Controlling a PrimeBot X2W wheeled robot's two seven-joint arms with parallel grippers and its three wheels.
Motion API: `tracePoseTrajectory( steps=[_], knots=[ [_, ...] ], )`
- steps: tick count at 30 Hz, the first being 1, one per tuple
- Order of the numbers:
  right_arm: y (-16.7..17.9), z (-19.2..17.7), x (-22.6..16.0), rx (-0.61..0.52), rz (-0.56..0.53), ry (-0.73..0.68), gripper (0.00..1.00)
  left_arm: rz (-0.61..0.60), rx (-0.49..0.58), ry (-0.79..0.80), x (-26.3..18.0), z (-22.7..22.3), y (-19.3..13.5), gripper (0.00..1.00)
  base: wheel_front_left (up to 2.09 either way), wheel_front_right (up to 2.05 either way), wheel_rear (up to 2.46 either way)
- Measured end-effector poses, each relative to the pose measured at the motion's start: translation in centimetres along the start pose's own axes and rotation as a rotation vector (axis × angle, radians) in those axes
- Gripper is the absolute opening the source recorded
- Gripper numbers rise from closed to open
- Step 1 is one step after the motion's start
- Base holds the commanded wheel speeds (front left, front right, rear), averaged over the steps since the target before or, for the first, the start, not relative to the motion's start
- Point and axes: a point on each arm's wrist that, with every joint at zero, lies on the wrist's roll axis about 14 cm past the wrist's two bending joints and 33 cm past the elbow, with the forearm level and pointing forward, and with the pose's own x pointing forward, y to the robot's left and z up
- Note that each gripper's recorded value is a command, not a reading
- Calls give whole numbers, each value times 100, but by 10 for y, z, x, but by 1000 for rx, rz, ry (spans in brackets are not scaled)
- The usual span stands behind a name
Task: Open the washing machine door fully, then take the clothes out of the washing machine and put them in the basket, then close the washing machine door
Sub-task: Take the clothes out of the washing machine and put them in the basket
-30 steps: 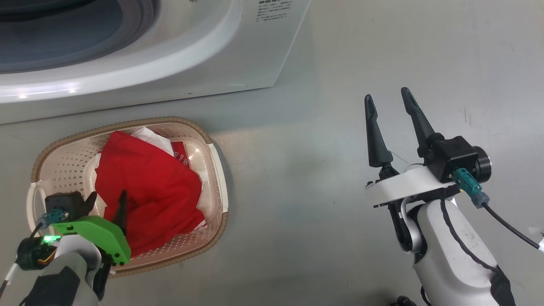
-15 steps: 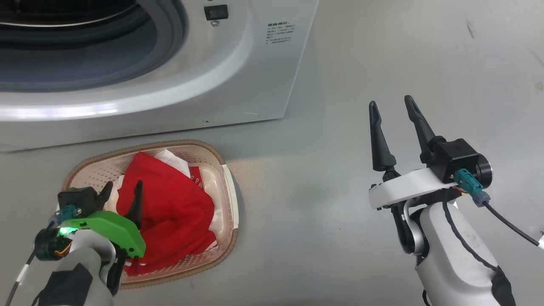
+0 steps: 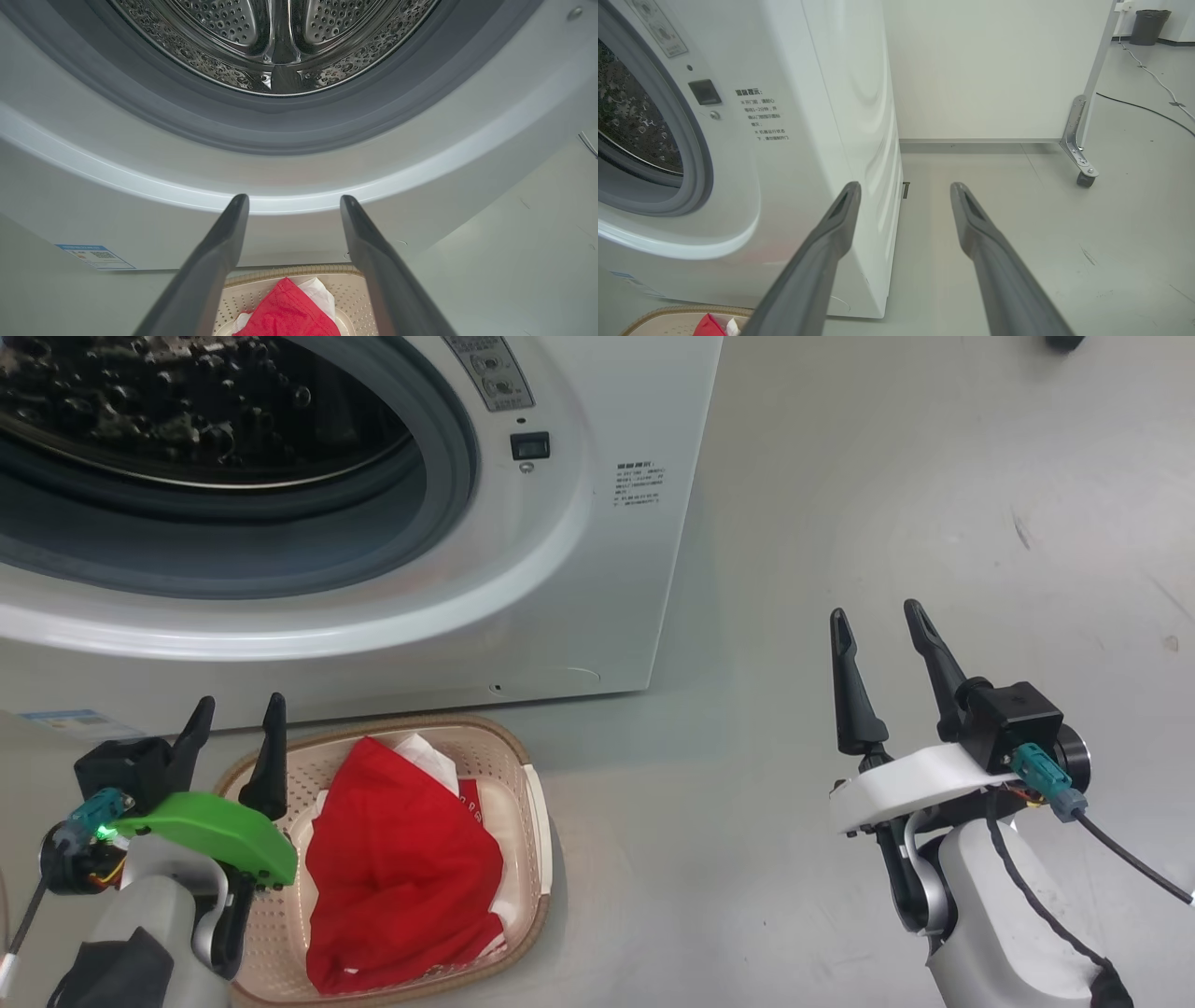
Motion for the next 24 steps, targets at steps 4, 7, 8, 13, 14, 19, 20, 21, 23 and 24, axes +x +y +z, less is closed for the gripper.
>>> tracePoseTrajectory(
  steps=[4, 7, 8, 13, 14, 19, 20, 21, 23, 24],
  knots=[
    [5, 11, -9, 0, 14, -24, 100, -6, 16, -92, -13, 29, -2, 100, 0, 0, 0],
    [9, 19, -17, 0, 25, -43, 100, -2, 27, -160, -24, 49, -2, 100, 0, 0, 0],
    [10, 21, -19, 0, 28, -49, 100, 1, 30, -184, -28, 57, -2, 100, 0, 0, 0],
    [9, 32, -32, 1, 25, -75, 100, 14, 63, -269, -48, 80, -2, 100, 0, 0, 0],
    [9, 33, -35, 1, 24, -79, 100, 23, 65, -277, -53, 81, -1, 100, 0, 0, 0],
    [9, 43, -49, 1, 23, -105, 100, 48, 89, -310, -79, 82, 2, 100, 0, 0, 0],
    [8, 43, -51, 2, 23, -107, 100, 51, 90, -316, -83, 82, 2, 100, 0, 0, 0],
    [7, 44, -53, 3, 20, -111, 100, 54, 88, -320, -86, 81, 1, 100, 0, 0, 0],
    [6, 45, -57, 3, 16, -114, 100, 61, 85, -327, -92, 80, 1, 100, 0, 0, 0],
    [6, 46, -59, 3, 14, -116, 100, 66, 83, -332, -96, 80, 2, 100, 0, 0, 0]
  ],
)
